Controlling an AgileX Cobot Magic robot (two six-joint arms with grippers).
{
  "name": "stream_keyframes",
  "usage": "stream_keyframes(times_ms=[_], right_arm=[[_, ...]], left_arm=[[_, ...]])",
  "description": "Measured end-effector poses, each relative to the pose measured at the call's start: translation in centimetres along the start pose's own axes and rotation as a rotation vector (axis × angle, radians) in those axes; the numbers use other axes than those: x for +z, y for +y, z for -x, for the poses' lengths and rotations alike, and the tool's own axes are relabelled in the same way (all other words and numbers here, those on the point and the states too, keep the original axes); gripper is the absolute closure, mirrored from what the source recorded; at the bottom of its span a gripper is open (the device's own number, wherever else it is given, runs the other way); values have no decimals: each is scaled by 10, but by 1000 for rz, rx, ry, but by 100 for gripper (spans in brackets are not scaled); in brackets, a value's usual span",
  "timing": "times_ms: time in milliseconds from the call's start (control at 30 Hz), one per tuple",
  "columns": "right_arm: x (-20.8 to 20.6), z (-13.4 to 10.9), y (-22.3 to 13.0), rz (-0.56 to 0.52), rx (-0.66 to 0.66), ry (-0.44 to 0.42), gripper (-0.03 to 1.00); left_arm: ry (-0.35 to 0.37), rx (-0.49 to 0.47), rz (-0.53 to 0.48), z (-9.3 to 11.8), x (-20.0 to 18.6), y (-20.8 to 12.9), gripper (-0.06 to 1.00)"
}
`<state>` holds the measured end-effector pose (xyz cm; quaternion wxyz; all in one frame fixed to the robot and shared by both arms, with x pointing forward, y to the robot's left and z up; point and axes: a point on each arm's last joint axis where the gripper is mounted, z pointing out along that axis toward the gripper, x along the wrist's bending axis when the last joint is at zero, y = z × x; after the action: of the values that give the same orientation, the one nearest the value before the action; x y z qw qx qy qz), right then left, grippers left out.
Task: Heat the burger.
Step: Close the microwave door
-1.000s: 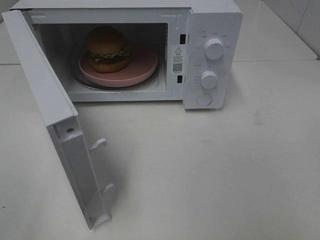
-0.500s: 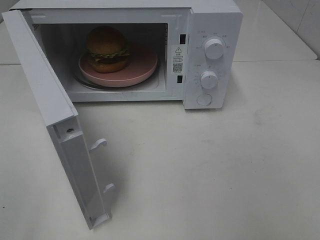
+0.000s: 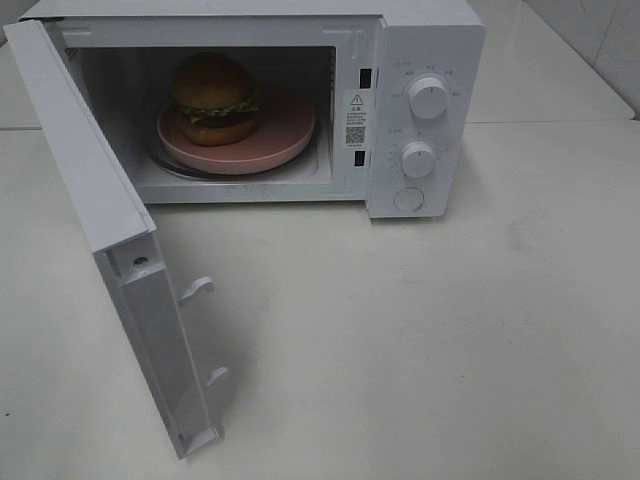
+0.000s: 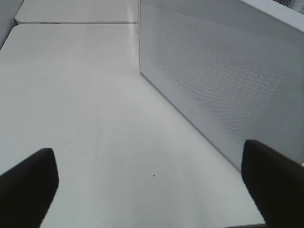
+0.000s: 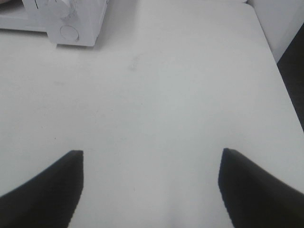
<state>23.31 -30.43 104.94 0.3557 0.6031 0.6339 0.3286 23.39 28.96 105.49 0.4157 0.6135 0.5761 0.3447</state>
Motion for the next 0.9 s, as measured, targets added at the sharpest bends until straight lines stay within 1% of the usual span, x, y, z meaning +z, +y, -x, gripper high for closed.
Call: stream_keyframes(times_ms=[67,900], right_arm=[[-3,0,-2,26,2,-1,21],[-3,0,-2,28,2,-1,21]], left_arm=[[0,0,0,0,0,0,-5],[0,0,0,0,0,0,-5]])
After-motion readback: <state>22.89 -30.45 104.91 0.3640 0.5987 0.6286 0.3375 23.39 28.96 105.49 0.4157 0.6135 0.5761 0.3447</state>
